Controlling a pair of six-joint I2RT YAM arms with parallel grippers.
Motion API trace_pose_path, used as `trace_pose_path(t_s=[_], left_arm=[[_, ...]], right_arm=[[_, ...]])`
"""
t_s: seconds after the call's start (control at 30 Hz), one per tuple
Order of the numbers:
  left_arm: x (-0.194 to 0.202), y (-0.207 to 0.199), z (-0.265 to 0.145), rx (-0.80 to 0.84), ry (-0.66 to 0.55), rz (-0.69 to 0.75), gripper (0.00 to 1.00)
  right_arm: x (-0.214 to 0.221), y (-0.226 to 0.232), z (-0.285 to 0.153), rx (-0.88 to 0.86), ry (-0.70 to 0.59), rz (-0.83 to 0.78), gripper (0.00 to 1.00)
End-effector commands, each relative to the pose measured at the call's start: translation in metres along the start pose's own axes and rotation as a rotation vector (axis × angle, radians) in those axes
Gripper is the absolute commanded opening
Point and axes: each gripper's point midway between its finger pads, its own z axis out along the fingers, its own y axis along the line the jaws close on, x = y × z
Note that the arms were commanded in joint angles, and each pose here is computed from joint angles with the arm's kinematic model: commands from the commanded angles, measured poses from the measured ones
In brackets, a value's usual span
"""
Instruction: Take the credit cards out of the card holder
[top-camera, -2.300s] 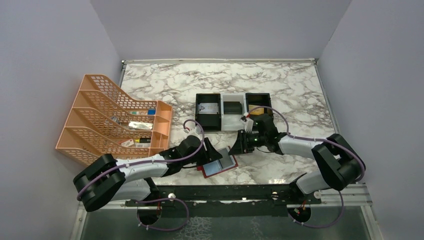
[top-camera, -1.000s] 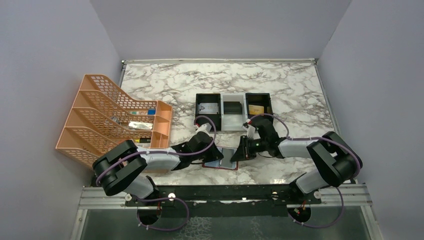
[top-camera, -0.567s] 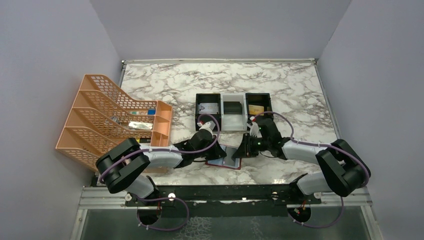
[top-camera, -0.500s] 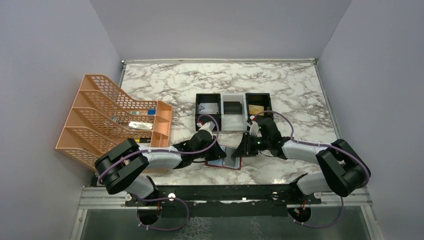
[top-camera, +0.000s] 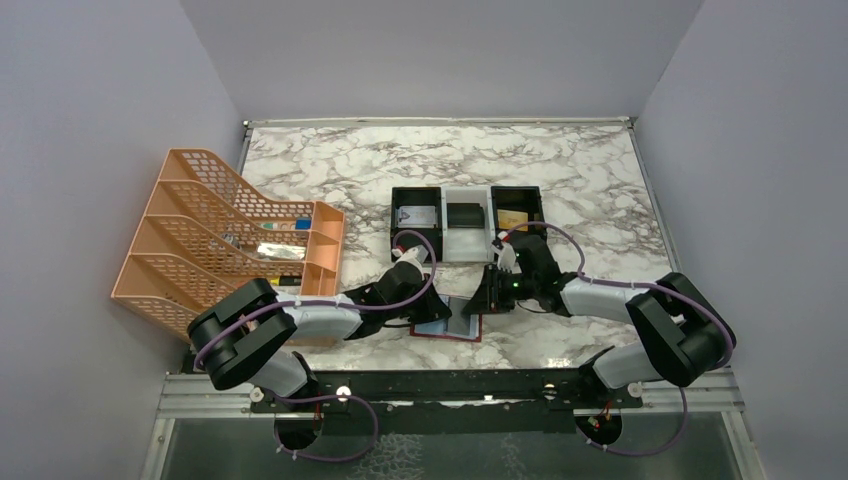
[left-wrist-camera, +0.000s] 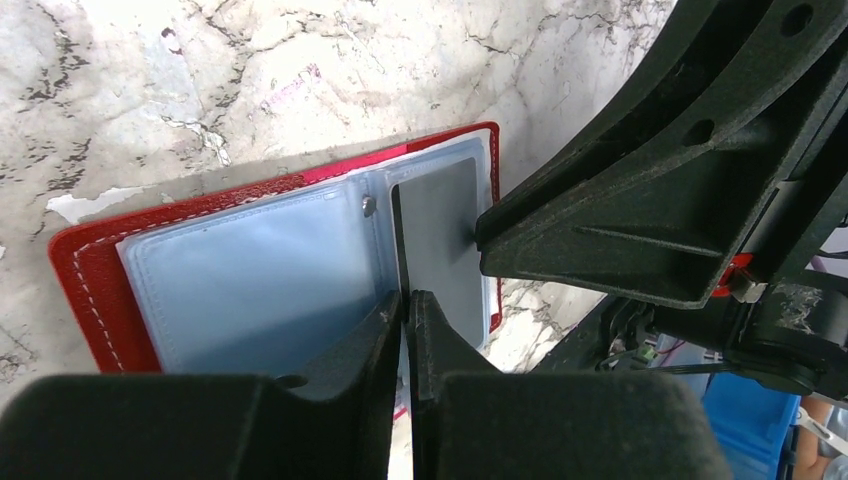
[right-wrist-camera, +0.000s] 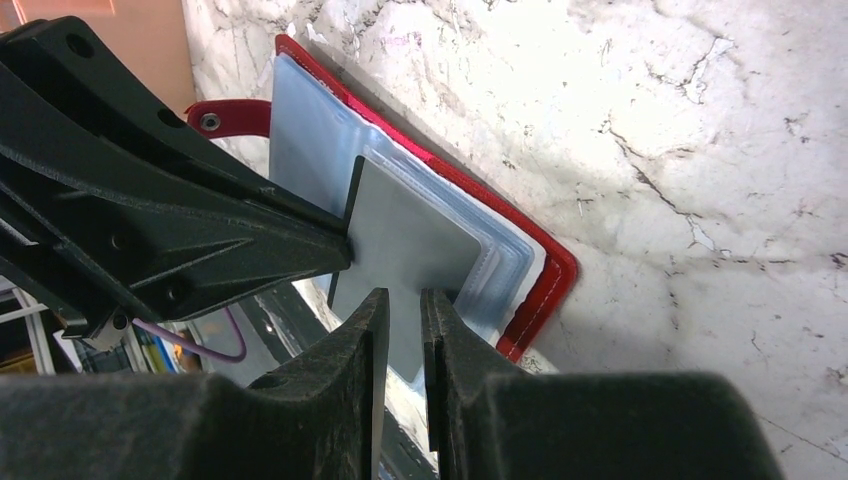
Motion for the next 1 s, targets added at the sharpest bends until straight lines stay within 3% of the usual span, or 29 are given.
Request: trace_pose_path(t_s=[0.0,0.13,0.47,0.73,0.97], left_arm=[[-0.001,-0.016,-0.004,0.065,0.000,0.006,0.14],[0.000,-0.015,-0.004,0.062,0.007,-0.011,0.17],[-0.001,-0.008,-0.007,0.042,-0.019,-0.034,0.05],[0.006,0.005,-0.002,0.000,-0.003,-0.077,0.21],[0.006,0.011,-0.002,-0.021,-0.010,-0.090,0.26]], right_arm=[[0.007,-0.020,0.003,0.084,0.006,0.023,0.20],[0.008,-0.019,0.004,0.074,0.005,0.028,0.20],[0.009,-0.018,0.004,0.066,0.012,0.022,0.20],[0.009,-0.018,0.004,0.065,0.015,0.018,0.20],[0.009,-0.017,0.003,0.066,0.013,0.010,0.20]])
